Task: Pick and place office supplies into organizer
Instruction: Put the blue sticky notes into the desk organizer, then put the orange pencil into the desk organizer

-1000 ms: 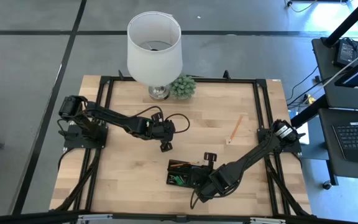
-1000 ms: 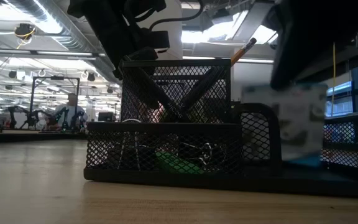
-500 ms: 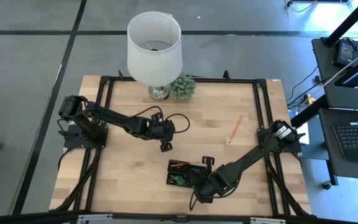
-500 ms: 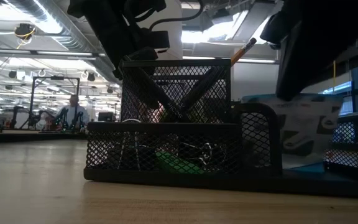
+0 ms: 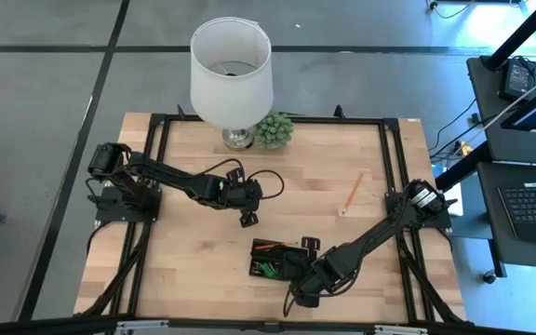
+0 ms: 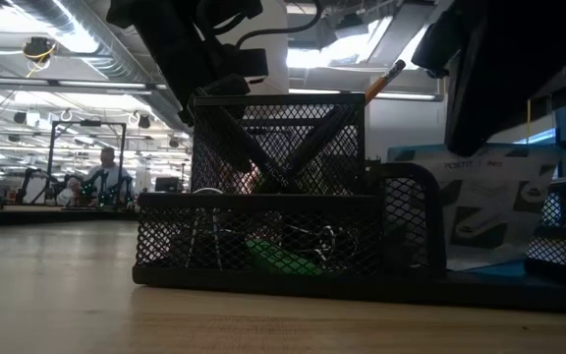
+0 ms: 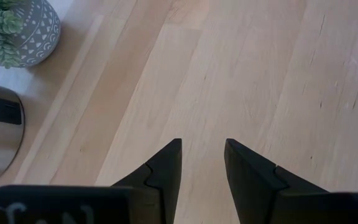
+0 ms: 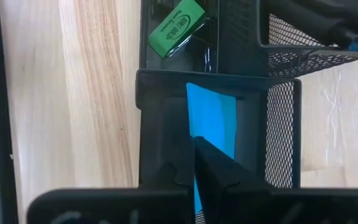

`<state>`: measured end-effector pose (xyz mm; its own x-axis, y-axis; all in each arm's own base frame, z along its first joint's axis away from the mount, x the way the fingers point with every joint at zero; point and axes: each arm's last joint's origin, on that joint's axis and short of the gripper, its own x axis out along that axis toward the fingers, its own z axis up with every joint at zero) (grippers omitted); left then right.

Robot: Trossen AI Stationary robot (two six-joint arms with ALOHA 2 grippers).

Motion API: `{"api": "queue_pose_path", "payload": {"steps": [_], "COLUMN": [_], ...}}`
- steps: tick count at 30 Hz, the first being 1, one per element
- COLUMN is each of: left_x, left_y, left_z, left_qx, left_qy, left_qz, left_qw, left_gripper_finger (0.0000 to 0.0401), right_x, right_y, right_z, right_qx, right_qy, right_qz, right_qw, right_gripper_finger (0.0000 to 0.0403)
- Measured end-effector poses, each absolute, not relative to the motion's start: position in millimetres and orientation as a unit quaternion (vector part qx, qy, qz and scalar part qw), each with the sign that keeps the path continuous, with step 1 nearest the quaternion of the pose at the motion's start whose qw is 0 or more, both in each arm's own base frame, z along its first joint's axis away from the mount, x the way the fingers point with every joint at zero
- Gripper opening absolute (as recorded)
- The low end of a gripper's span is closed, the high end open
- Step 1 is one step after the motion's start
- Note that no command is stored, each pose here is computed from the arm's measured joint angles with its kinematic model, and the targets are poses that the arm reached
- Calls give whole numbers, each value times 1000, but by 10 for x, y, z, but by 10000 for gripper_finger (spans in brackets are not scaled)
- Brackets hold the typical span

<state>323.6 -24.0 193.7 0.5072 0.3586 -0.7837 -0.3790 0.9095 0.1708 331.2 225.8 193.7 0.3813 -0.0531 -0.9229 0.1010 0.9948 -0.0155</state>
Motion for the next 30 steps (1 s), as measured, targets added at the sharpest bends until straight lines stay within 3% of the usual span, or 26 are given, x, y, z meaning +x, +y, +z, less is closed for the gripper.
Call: {"api": "queue_pose_path", "payload": {"steps": [21, 30], "left_x": [3236, 3236], "left_y": [-240, -240], "left_z": [1937, 1937], "left_qx": [-20, -22], "left_qy": [447, 446], "left_qz": [216, 218], "left_qw": [868, 868], "left_gripper_finger": [116, 116], "right_x": [3311, 3035], "right_y": [2257, 2072], "right_z": [1937, 2215], "right_qx": [31, 32], "right_qy": [554, 611], "right_qz": [-53, -96], "right_qw": [830, 786], "right_gripper_finger": [84, 70]}}
